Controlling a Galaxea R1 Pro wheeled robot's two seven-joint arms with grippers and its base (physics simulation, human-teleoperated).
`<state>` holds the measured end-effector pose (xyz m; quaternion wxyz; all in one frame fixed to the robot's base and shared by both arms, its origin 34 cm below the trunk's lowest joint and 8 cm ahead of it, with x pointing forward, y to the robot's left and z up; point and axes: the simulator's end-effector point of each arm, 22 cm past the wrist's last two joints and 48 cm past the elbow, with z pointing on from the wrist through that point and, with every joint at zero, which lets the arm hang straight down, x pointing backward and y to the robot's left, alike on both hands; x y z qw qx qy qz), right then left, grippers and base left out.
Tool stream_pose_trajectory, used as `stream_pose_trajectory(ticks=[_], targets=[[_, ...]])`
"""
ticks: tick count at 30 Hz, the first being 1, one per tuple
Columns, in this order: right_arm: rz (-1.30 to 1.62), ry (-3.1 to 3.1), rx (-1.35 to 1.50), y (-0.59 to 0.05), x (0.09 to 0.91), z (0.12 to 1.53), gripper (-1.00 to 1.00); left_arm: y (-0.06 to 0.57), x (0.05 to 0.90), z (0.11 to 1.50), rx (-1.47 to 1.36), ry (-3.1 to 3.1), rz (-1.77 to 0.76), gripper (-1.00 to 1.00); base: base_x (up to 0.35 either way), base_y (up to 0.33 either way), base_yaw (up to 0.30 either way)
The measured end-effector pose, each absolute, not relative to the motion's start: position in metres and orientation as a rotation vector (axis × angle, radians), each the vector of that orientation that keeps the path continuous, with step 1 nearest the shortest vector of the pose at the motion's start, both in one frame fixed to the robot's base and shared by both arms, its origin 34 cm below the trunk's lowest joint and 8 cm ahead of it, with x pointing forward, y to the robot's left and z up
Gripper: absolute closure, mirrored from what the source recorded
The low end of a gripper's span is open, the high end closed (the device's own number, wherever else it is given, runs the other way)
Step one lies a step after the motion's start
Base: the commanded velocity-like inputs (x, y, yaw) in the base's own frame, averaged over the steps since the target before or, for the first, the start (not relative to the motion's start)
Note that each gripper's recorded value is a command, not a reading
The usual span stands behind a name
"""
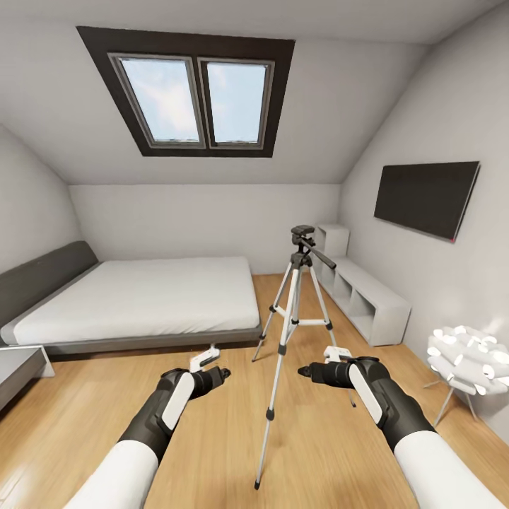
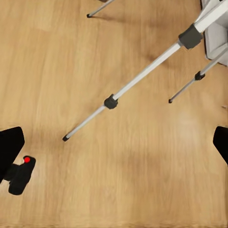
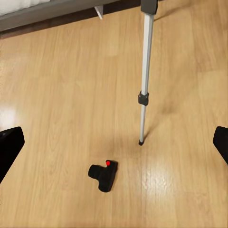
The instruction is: Attach the digital camera to the camera tripod in the bedroom.
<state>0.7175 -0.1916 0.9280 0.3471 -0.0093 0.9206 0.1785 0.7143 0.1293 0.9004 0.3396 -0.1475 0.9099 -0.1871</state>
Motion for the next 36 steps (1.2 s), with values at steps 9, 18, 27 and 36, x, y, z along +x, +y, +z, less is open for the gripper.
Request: stream_pose_trajectory(ticks=[9, 18, 27, 36], targets=[[0.466, 2.407, -0.018, -0.191, 0.716, 0.910, -1.00, 0.122, 0.695, 0.852, -0.451, 2.450, -0.540, -1.00, 0.000, 0.000, 0.000], [0.465, 2.417, -0.015, -0.192, 0.716, 0.894, -1.00, 0.122, 0.697, 0.841, -0.463, 2.450, -0.547, -1.00, 0.000, 0.000, 0.000], [0.453, 2.413, -0.009, -0.200, 0.719, 0.884, -1.00, 0.124, 0.702, 0.831, -0.472, 2.430, -0.535, -1.00, 0.000, 0.000, 0.000], [0.469, 2.411, -0.015, -0.198, 0.719, 0.872, -1.00, 0.126, 0.705, 0.820, -0.476, 2.418, -0.533, -1.00, 0.000, 0.000, 0.000]])
